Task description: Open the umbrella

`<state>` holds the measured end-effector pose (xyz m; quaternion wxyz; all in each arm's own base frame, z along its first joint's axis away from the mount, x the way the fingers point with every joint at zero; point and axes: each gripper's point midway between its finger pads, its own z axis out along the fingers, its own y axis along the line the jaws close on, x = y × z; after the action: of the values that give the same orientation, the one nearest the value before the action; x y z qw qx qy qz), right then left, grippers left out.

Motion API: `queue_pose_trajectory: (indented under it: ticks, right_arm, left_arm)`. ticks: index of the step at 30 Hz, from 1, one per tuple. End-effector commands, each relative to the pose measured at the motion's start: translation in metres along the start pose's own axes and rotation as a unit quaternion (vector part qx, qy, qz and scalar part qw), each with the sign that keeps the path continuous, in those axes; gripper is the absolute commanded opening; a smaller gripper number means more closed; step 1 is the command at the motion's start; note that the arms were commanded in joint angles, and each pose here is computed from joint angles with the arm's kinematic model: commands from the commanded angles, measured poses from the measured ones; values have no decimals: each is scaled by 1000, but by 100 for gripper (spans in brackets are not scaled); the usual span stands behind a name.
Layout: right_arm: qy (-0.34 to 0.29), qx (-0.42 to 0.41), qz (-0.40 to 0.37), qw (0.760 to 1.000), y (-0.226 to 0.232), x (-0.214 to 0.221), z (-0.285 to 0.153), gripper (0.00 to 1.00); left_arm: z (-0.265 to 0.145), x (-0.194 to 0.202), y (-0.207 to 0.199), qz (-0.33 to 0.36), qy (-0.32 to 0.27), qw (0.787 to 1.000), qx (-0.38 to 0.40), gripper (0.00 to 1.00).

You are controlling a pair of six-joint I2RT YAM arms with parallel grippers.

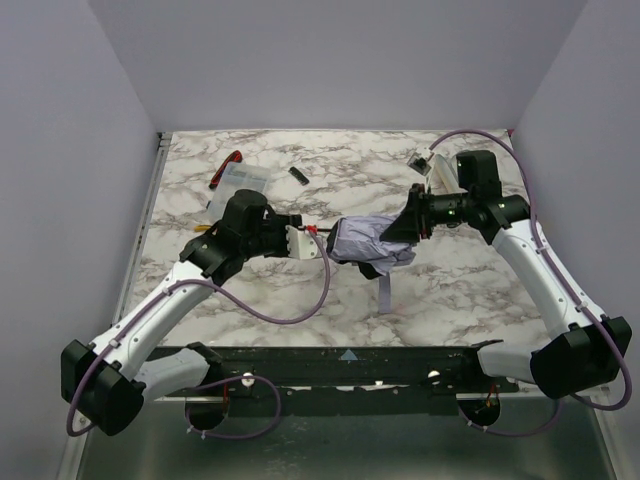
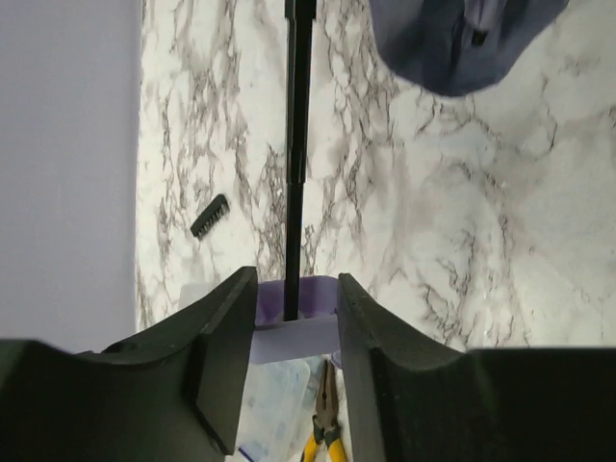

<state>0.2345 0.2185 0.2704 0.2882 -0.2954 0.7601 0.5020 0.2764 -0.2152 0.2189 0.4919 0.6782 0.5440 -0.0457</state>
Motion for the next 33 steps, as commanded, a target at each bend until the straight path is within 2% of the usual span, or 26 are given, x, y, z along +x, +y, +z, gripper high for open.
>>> queue_pose_trajectory:
  ticks: [1, 5, 8, 13, 19, 33]
  right_arm:
    - [-2, -44, -10, 999, 20, -4, -4, 0]
    - [-1, -53, -9, 999, 22, -3, -3, 0]
    - [0, -62, -7, 998, 26, 0, -4, 0]
    - [5, -60, 2, 998, 29, 3, -6, 0]
    - [9, -50, -11, 999, 27, 5, -8, 0]
    - [21, -56, -11, 998, 32, 12, -11, 0]
  left_arm:
    - [-10, 24, -11, 4, 38, 999, 9, 48]
    - [0, 5, -9, 1, 19, 1000, 15, 57]
    - [9, -4, -6, -2, 17, 1000, 15, 58]
    - [18, 13, -6, -4, 56, 998, 12, 45]
    - [3, 45, -17, -25, 100, 995, 12, 31]
    - [-39, 123, -52, -28, 172, 985, 14, 31]
